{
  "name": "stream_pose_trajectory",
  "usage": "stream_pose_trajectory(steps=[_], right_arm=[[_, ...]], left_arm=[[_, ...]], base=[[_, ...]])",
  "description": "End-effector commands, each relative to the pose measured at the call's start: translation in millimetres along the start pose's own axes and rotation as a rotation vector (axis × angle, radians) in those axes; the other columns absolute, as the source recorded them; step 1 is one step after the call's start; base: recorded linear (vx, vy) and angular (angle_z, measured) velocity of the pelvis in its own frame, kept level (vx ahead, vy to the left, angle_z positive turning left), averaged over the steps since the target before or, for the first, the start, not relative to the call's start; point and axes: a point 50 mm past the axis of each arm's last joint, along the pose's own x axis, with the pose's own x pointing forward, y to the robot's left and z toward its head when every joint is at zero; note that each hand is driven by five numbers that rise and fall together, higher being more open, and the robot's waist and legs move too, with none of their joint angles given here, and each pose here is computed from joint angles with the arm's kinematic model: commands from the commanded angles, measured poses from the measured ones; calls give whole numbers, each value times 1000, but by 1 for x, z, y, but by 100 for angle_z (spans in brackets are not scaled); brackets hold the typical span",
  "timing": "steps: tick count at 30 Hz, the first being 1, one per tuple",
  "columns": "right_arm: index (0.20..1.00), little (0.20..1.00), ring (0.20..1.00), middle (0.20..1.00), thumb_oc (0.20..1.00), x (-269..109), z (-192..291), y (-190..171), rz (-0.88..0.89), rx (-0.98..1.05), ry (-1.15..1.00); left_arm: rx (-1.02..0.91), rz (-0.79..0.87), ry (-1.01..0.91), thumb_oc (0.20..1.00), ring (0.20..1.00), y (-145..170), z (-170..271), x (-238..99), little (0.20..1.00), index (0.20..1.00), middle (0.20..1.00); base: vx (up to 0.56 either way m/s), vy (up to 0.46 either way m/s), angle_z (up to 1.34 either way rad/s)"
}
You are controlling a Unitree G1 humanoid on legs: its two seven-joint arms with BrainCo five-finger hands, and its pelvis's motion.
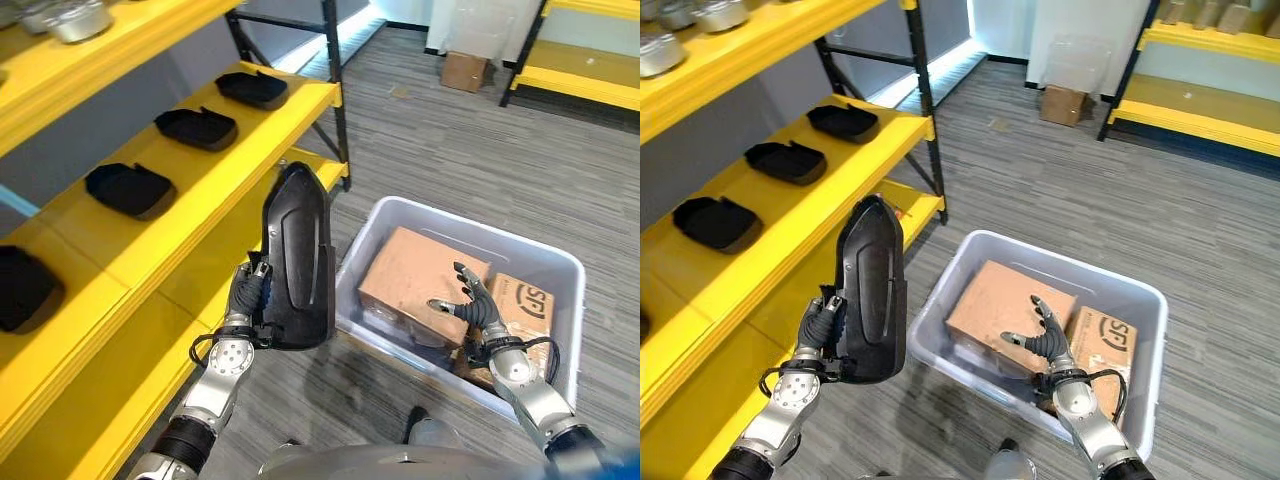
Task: Move parts from the plastic box to the shelf.
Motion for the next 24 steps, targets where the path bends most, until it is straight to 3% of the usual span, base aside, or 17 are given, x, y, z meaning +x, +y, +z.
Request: stream_pose_trajectory(steps=[1, 13, 18, 24], right_arm=[[1000, 1000, 1000, 1000, 1000, 4, 20, 2, 20, 7, -106], [1000, 1000, 1000, 1000, 1000, 8, 34, 26, 128, -10, -150], [1000, 1000, 1000, 1000, 1000, 12, 50, 36, 119, -13, -205], [1000, 1000, 1000, 1000, 1000, 13, 58, 24, 44, 24, -252]], left_arm=[[21, 108, -183, 200, 200, 21, 32, 11, 200, 200, 200], [111, 190, -191, 200, 200, 47, 22, 1, 200, 200, 200], [124, 180, -254, 200, 200, 43, 34, 8, 200, 200, 200], [139, 66, -285, 200, 200, 28, 44, 17, 200, 200, 200]], base=[[-90, 366, 34], [-59, 324, 33], [-73, 303, 54], [-13, 124, 101]])
